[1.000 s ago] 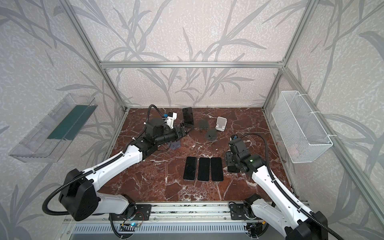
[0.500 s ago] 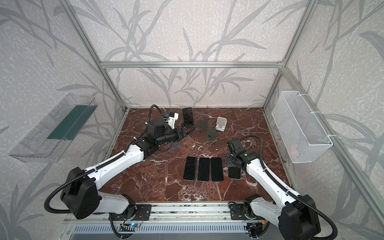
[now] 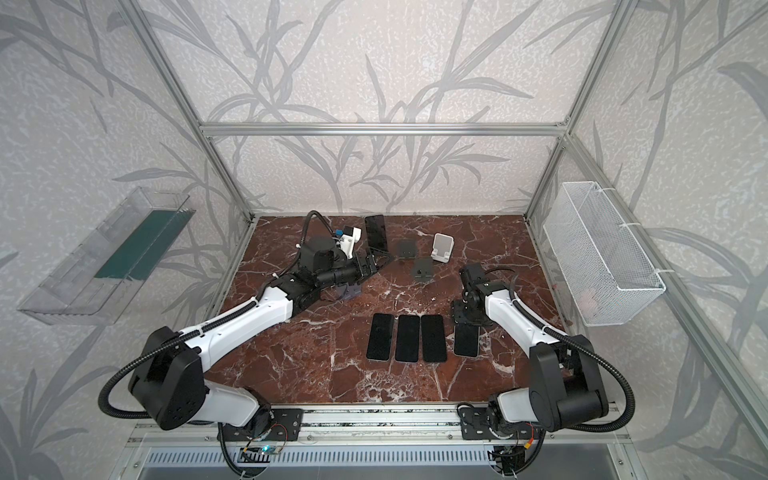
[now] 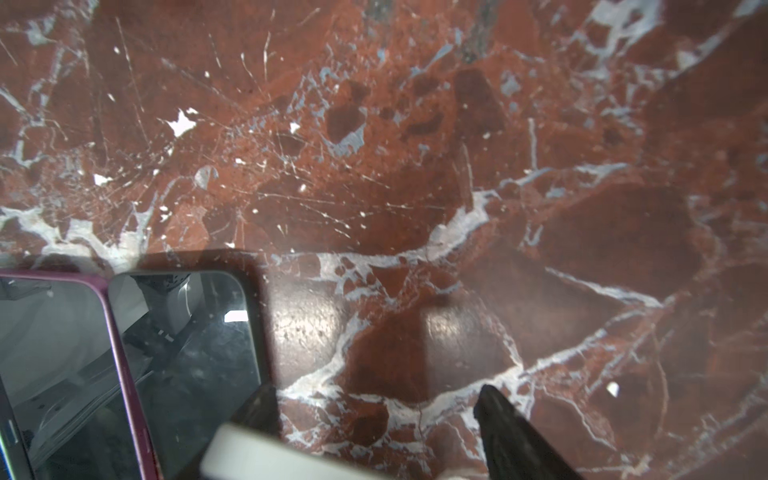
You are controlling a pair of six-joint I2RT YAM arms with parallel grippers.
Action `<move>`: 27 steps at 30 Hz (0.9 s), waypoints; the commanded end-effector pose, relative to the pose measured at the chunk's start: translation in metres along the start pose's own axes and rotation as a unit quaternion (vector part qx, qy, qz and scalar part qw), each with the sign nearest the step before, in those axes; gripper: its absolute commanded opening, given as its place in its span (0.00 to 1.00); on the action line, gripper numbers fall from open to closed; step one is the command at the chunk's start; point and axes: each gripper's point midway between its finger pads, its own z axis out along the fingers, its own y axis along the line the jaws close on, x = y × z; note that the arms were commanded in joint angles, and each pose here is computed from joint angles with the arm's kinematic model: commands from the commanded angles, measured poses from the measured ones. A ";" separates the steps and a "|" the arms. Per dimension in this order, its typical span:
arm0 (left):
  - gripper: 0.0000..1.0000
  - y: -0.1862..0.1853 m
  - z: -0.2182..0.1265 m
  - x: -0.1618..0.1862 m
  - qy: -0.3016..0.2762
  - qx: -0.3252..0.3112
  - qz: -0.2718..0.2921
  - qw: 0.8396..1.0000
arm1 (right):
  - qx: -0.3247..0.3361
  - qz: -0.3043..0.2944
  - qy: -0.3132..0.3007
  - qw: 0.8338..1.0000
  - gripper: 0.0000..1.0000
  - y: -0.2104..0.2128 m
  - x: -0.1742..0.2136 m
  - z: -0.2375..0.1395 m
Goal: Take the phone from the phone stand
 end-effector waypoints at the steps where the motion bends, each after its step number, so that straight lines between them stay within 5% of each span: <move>1: 0.90 -0.013 0.003 -0.003 0.000 0.023 -0.003 1.000 | -0.026 -0.010 0.012 1.000 0.63 0.009 -0.003 0.002; 27: 0.90 -0.017 -0.003 -0.009 -0.007 0.021 0.011 1.000 | 0.002 -0.033 0.101 0.994 0.68 0.000 -0.002 0.031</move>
